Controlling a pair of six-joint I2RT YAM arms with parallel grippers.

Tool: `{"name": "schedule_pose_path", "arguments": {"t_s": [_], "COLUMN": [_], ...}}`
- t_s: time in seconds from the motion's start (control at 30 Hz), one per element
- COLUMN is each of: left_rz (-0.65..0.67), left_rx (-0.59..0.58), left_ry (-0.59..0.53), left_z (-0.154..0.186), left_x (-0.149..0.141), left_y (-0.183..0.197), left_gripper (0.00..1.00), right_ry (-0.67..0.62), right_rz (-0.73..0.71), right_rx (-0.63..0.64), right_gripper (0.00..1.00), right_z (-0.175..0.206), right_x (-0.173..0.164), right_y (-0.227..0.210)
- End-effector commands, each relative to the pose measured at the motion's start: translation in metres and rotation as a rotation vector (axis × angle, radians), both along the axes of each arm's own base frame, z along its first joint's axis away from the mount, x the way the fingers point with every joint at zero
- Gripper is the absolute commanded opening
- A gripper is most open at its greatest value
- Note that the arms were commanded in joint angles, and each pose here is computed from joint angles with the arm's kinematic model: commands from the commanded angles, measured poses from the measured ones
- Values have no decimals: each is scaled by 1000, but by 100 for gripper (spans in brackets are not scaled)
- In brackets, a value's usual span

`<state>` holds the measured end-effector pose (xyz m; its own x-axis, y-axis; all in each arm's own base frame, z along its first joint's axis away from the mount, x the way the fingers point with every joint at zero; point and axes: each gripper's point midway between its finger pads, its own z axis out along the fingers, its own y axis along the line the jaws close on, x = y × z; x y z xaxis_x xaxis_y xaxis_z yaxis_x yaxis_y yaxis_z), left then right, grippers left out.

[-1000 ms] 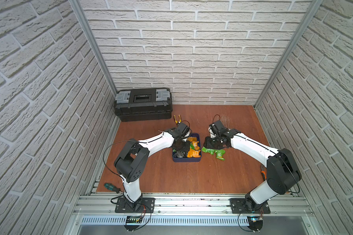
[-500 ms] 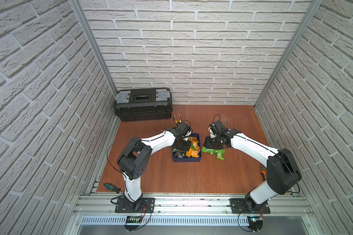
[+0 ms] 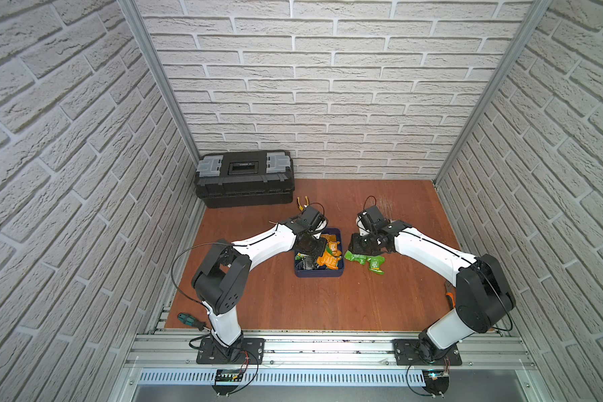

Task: Take the cookies out of the storage box
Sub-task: Pick up the cookies from the storage box.

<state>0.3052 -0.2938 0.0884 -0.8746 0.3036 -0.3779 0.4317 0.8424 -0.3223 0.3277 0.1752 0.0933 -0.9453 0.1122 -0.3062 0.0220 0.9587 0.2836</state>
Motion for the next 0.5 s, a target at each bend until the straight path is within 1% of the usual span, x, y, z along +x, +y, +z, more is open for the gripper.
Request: {"name": "schedule_pose_path", "arguments": {"t_s": [0.0, 0.07, 0.2, 0.37, 0.47], "left_rz": [38, 52, 82, 136, 177], "left_rx": [-49, -62, -128, -213, -293], "left_ry": [-47, -57, -64, -33, -22], "left_z": [18, 23, 31, 25, 25], "left_x": [5, 6, 9, 15, 21], "left_y": [3, 5, 7, 10, 11], "left_gripper": [0, 0, 0, 0, 0], "right_ry": [-31, -33, -39, -55, -62], "right_rz": [1, 0, 9, 49, 73], "right_rx": [21, 21, 34, 114, 171], "right_gripper": [41, 41, 42, 50, 53], "right_z": [10, 10, 12, 19, 24], "right_x": [0, 1, 2, 3, 3], "right_y": [1, 1, 4, 19, 30]}}
